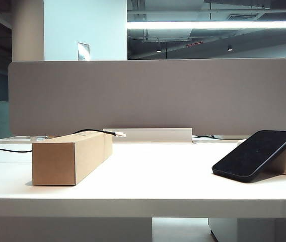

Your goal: Pick up the charging cable and the phone, plug the charging cable into the charging port on the phone, and finally place them back on the table.

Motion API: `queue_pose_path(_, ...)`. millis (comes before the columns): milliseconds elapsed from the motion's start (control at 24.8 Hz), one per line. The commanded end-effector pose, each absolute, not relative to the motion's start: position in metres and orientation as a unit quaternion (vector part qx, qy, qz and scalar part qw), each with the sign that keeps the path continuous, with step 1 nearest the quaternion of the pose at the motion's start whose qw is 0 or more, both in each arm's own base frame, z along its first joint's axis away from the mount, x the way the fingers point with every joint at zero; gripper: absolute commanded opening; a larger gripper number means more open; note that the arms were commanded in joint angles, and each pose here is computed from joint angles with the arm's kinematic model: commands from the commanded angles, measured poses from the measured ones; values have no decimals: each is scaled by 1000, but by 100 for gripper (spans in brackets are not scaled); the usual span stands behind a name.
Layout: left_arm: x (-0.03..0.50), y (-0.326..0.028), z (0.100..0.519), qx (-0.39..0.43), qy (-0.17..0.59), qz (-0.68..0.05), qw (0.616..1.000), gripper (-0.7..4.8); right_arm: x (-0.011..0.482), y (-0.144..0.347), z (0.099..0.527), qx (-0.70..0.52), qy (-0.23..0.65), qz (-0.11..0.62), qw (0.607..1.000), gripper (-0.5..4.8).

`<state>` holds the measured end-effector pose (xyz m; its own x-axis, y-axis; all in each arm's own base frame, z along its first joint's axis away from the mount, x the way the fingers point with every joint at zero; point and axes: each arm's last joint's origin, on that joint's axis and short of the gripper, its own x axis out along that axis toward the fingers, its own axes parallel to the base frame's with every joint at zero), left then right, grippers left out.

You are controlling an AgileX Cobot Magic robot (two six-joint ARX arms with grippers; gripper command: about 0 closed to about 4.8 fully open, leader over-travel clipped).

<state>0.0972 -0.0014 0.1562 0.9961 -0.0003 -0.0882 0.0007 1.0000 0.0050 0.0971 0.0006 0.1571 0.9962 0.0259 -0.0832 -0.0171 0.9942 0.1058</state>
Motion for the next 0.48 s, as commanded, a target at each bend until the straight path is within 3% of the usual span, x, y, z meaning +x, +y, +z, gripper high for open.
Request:
queue_pose_path(40,97,-1,158,1,39,-1,999,-5,97,1,157,51,39,10,998,-1)
queue_pose_path(485,97,-1,159,1,36,-1,999,-5,97,1,157,51,38,10,998,-1)
